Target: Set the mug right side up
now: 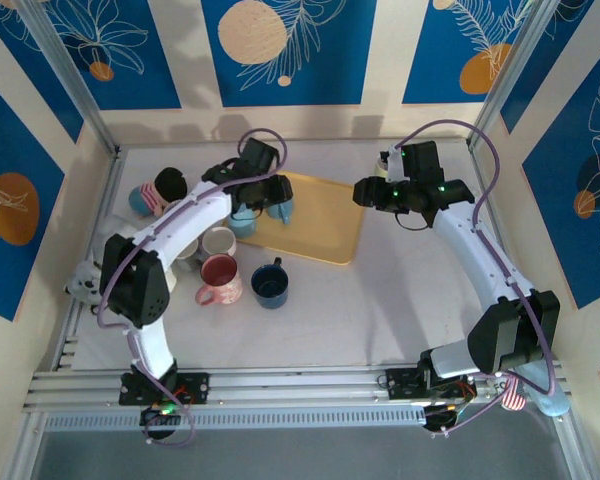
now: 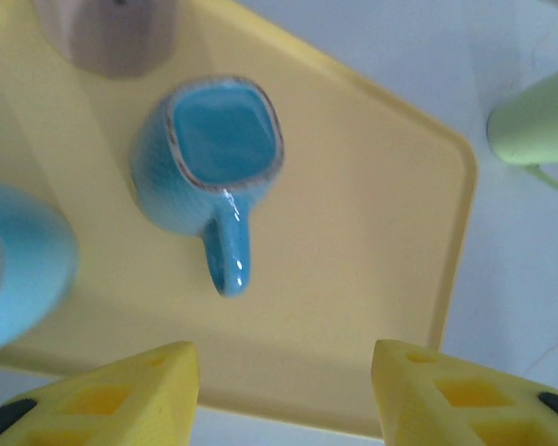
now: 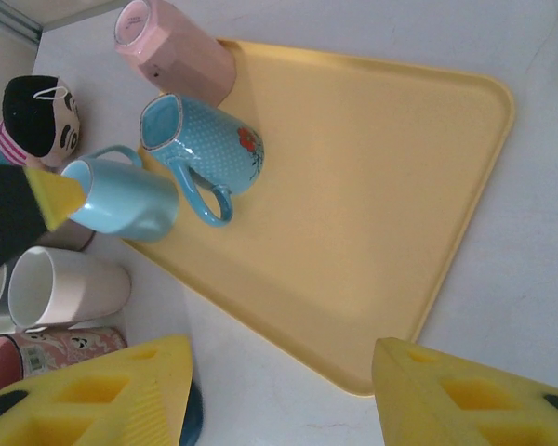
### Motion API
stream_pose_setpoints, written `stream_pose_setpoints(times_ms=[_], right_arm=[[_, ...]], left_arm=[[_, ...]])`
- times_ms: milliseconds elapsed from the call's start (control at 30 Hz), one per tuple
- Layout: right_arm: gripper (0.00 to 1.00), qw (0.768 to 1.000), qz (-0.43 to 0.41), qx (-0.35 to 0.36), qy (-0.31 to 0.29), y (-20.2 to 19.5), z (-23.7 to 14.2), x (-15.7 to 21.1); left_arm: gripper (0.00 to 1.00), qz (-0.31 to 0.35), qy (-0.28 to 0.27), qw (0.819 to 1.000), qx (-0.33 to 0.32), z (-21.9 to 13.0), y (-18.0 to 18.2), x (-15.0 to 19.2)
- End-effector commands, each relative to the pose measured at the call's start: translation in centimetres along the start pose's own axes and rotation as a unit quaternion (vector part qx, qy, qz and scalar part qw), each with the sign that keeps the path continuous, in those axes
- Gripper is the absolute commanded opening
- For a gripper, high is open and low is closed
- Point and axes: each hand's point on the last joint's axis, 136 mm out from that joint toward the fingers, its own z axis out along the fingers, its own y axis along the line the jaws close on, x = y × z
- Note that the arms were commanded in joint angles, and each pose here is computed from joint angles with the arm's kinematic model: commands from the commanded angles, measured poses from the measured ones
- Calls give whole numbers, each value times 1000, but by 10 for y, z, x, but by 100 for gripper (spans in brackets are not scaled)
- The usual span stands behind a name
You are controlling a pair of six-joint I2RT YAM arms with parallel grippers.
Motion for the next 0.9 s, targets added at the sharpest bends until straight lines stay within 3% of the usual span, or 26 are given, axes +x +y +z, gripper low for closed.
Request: stream_pose_setpoints(times_ms=[0, 233, 867], right_arm=[[54, 1000, 6, -22, -10, 8, -8, -2], [54, 1000, 7, -18, -12, 4, -11, 0], [54, 1000, 14, -17, -15, -1, -11, -1]], left_arm=[[49, -15, 10, 998, -65, 14, 16, 11], [44, 23, 41, 991, -123, 40, 26, 20], [40, 10, 36, 991, -132, 82, 27, 11]])
